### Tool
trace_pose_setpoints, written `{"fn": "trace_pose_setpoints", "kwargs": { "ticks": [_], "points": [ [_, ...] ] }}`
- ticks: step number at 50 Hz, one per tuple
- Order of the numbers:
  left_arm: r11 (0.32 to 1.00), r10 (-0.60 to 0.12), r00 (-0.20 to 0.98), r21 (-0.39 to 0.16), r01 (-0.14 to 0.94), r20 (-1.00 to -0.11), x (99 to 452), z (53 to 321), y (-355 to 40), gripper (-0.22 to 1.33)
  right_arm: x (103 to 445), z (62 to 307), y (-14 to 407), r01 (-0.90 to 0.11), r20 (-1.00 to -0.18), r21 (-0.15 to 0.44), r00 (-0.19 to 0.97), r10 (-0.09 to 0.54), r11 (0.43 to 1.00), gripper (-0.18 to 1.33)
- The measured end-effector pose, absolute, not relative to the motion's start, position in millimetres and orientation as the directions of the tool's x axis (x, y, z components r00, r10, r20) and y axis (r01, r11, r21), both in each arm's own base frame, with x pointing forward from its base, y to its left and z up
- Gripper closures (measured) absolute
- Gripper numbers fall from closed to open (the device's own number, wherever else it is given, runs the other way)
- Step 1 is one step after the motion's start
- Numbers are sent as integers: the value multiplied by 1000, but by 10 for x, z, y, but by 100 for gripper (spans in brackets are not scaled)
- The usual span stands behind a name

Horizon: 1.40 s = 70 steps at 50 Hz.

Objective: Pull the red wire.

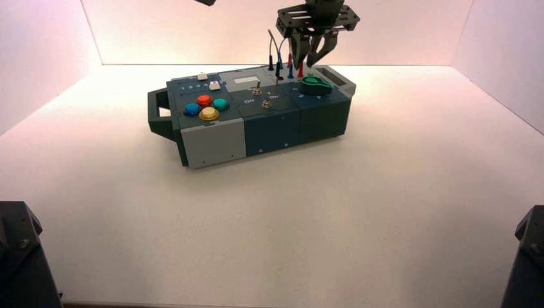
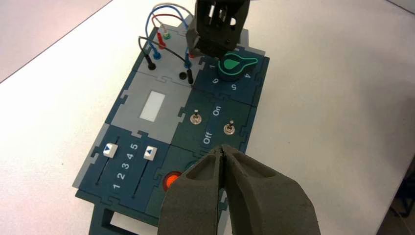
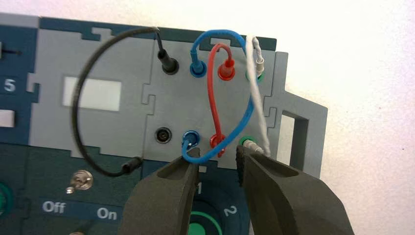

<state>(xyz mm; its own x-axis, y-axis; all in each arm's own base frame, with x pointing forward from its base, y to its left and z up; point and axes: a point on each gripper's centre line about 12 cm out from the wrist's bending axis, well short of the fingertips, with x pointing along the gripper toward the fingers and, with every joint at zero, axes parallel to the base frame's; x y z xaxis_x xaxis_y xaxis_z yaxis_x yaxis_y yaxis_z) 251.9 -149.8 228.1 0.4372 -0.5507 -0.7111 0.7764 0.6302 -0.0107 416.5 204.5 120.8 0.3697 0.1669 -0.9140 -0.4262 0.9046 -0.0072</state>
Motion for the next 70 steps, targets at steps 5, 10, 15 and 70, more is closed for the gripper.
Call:
{"fn": "trace_pose_setpoints", "kwargs": {
  "ticks": [5,10,15,70],
  "points": [
    [634,-549,445,-5,773,-707,2529,2286,-1496,128,4185,1196,2053,-428,-913,-10,372,166,904,31],
    [642,-548,459,0,766,-700,2544,2295,-1495,128,4223,1192,2066,-432,-911,-17,377,164,901,31],
    [650,-549,468,-1,760,-693,2555,2303,-1496,128,4265,1193,2080,-435,-909,-24,385,162,900,31],
    [716,-529,509,-35,697,-679,2669,2261,-1437,128,4304,1165,2086,-454,-919,-56,372,132,889,35]
  ]
}}
